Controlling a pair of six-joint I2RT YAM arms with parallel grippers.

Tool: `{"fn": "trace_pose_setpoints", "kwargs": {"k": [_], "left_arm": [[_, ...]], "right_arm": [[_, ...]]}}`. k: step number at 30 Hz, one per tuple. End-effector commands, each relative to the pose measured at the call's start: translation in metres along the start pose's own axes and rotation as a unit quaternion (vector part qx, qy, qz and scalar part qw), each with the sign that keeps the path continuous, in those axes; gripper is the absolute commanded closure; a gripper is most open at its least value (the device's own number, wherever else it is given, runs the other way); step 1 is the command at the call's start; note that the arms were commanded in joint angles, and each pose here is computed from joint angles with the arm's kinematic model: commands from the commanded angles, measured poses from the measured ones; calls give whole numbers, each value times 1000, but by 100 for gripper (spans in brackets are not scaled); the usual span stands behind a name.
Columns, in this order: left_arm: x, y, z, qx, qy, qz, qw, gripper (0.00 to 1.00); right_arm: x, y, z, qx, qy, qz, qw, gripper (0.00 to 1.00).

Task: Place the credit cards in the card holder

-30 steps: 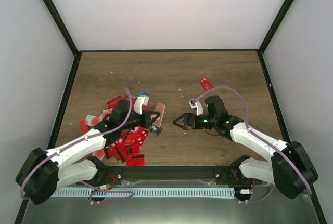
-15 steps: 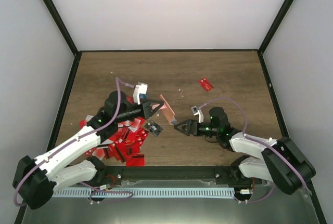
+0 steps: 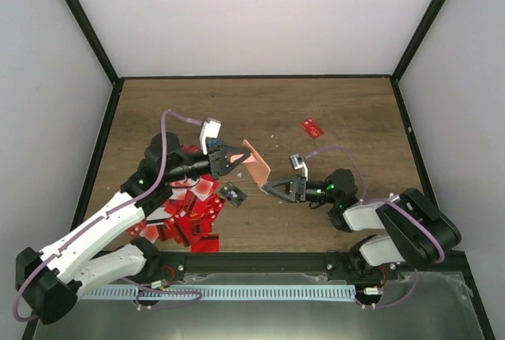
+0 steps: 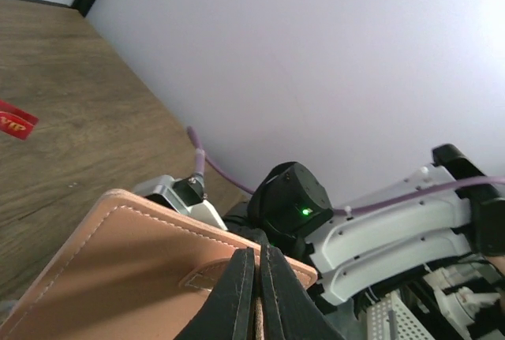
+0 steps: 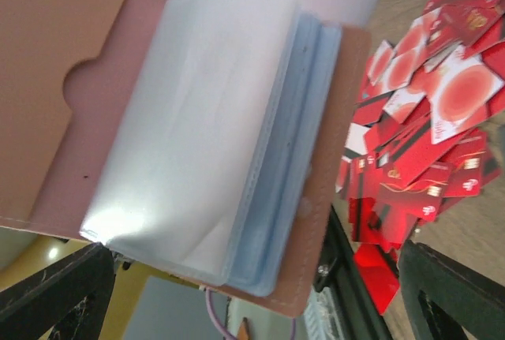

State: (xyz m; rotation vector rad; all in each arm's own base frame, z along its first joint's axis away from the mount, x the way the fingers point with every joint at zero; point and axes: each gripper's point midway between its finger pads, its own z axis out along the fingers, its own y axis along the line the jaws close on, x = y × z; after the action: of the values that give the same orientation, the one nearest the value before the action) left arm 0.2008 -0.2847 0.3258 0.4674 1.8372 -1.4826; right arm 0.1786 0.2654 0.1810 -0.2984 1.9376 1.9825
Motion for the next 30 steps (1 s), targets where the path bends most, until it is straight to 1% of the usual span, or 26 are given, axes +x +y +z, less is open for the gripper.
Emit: {"fn": "trace_pose_setpoints", "kwargs": {"k": [1, 4, 9, 13, 17, 23, 30], "left_arm": [[-11, -35, -1, 72, 0, 14, 997, 96], [-16, -45, 0, 89, 1, 19, 996, 96], [-23, -56, 0, 113, -2, 20, 993, 96], [-24, -61, 2, 128, -2, 19, 992, 96], [-25, -61, 2, 128, -3, 21, 992, 96], [-27, -60, 3, 124, -7, 24, 992, 96], [-31, -62, 0, 121, -17, 31, 992, 96]], "right_arm": [[-2, 34, -2, -68, 6, -19, 997, 0], [-2, 43, -3, -93, 9, -1, 996, 0], [-6, 64, 1, -141, 19, 2, 990, 0], [-10, 66, 9, -149, 25, 4, 988, 0], [-17, 73, 13, -159, 25, -4, 987, 0], [-30, 100, 13, -188, 19, -22, 982, 0], [-36, 119, 11, -208, 13, -19, 978, 1]]}}
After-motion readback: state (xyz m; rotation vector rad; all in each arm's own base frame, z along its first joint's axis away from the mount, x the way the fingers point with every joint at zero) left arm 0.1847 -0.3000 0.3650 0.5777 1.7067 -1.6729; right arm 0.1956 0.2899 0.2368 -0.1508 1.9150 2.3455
